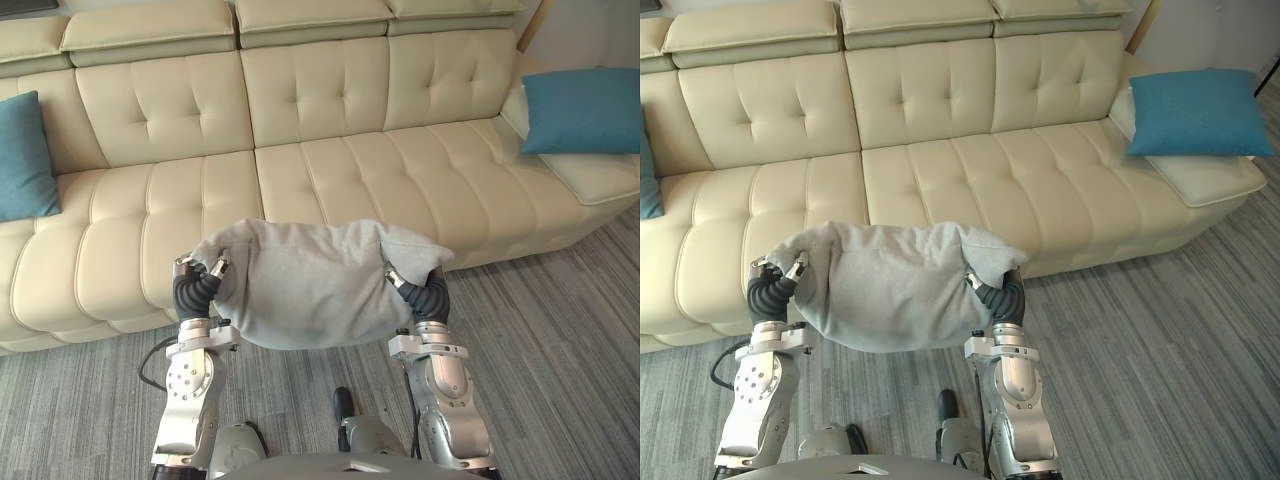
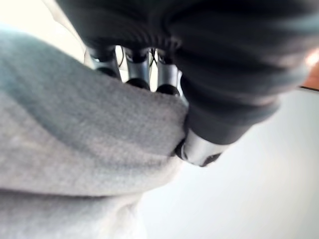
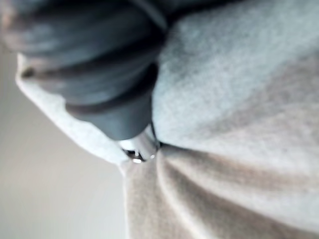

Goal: Pick up cushions and gather them together orderly.

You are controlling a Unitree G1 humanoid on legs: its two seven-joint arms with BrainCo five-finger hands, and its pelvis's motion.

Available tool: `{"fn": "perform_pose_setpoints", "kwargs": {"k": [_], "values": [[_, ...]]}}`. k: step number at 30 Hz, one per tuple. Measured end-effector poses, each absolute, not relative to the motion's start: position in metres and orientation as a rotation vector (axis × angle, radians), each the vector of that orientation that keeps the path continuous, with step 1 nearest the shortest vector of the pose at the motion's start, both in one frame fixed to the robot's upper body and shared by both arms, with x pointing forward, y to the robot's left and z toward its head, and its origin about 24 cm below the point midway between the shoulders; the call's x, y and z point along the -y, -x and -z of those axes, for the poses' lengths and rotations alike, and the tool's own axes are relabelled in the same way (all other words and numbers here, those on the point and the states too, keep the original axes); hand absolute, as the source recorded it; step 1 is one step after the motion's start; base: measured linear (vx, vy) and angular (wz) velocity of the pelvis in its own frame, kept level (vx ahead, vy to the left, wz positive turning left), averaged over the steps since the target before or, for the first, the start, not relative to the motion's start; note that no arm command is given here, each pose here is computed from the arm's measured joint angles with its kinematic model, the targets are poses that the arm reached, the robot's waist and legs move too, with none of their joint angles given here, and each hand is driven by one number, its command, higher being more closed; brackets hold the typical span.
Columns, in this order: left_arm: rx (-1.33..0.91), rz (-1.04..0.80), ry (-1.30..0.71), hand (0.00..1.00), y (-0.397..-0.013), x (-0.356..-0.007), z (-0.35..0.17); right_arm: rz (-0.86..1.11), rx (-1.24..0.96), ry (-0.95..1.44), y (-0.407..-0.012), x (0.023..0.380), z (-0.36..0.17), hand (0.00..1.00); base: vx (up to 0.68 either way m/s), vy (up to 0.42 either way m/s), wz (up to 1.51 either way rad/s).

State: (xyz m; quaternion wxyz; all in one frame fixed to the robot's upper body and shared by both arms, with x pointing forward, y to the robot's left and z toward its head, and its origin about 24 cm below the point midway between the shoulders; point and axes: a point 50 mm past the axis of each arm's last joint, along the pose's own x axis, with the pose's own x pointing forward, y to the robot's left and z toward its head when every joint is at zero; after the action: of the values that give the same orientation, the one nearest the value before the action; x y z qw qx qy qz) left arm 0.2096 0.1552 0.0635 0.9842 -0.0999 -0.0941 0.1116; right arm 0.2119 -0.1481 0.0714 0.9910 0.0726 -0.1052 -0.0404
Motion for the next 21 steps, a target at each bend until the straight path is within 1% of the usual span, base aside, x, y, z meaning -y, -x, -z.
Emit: {"fn": "perform_pose_setpoints", "kwargs": {"k": [4,10,12,15,16,18,21], "values": [[0.151,-0.229,0.206,1.00,-0.205,-0.154,-0.057,0.083,0.182,-0.142,-0.207,0.149,-0.065,1.00,0.01,0.018,0.15],[0.105,-0.212,0.206,1.00,-0.197,-0.151,-0.048,0.108,0.102,-0.135,-0.190,0.154,-0.050,1.00,0.01,-0.032,0.41],[0.097,-0.216,0.210,1.00,-0.196,-0.151,-0.047,0.106,0.112,-0.131,-0.190,0.155,-0.052,1.00,0.00,-0.012,0.20],[0.113,-0.219,0.233,1.00,-0.195,-0.149,-0.051,0.090,0.191,-0.110,-0.190,0.158,-0.071,1.00,0.07,-0.022,-0.04],[0.132,-0.206,0.189,1.00,-0.196,-0.156,-0.054,0.094,0.188,-0.153,-0.190,0.150,-0.072,1.00,0.07,-0.146,0.07],[0.100,-0.210,0.191,1.00,-0.195,-0.155,-0.049,0.086,0.191,-0.140,-0.192,0.151,-0.073,1.00,0.03,-0.088,0.12],[0.089,-0.204,0.195,1.00,-0.194,-0.153,-0.048,0.091,0.200,-0.137,-0.192,0.152,-0.075,1.00,0.09,0.110,-0.25]]}}
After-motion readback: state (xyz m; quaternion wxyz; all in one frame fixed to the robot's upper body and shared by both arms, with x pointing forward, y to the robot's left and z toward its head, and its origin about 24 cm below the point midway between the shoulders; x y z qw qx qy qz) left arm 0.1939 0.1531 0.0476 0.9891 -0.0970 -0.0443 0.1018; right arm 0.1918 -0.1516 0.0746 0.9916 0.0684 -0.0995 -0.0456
